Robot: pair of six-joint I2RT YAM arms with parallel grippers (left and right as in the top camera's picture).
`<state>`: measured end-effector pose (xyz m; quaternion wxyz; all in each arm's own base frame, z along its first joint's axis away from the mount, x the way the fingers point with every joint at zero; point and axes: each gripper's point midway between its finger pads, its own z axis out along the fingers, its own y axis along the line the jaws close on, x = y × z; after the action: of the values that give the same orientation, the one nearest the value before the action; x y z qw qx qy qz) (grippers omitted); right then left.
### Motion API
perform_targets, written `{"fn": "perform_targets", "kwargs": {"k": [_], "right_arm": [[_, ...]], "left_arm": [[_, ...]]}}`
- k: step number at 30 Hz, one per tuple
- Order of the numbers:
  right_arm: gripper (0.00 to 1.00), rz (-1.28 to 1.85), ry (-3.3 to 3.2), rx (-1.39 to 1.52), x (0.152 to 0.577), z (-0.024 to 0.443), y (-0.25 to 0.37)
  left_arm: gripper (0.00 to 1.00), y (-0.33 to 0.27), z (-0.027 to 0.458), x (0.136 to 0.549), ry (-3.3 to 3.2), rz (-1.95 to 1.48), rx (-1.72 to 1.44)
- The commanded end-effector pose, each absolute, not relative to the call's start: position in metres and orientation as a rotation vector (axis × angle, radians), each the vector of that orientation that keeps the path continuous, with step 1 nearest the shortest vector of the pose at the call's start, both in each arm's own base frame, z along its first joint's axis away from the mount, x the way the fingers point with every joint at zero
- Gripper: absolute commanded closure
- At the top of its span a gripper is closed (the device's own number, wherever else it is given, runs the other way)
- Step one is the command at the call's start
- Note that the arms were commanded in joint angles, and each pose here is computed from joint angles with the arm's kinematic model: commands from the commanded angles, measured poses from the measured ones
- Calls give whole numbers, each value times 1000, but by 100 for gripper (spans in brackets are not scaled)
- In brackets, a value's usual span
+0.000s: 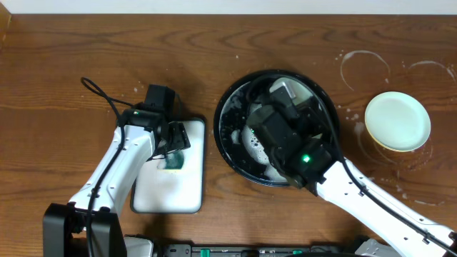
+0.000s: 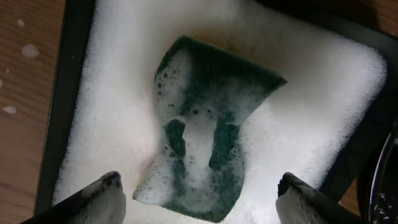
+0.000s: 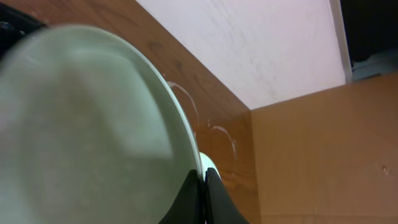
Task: Clean dirty plates on tray and stack at the side
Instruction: 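Lift the second pale green plate with the right gripper, then carry the plate right and stack it on the plate pile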
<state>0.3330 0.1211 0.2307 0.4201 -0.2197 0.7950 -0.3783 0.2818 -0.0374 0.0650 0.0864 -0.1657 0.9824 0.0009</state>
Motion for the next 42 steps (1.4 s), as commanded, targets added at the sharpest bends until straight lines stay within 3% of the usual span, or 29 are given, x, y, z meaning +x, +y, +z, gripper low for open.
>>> {"fn": "perform_targets", "kwargs": {"k": [1, 10, 19, 24, 32, 42], "right_arm": [[99, -850, 2002, -454, 335, 243, 120], [99, -782, 2113, -270, 339, 226, 89], [99, -46, 2426, 409, 343, 176, 55], [99, 196, 2451, 704, 346, 168, 8], [99, 155, 2334, 1131, 322, 155, -98], [99, 64, 2218, 1423, 278, 108, -162]], "left_arm": [[19, -35, 64, 280, 2927, 11, -503], [19, -35, 64, 280, 2927, 11, -503], [19, -35, 64, 280, 2927, 11, -502], [19, -35, 64, 280, 2927, 11, -503], [19, -35, 64, 280, 2927, 11, -503], [19, -35, 64, 280, 2927, 11, -502]]}}
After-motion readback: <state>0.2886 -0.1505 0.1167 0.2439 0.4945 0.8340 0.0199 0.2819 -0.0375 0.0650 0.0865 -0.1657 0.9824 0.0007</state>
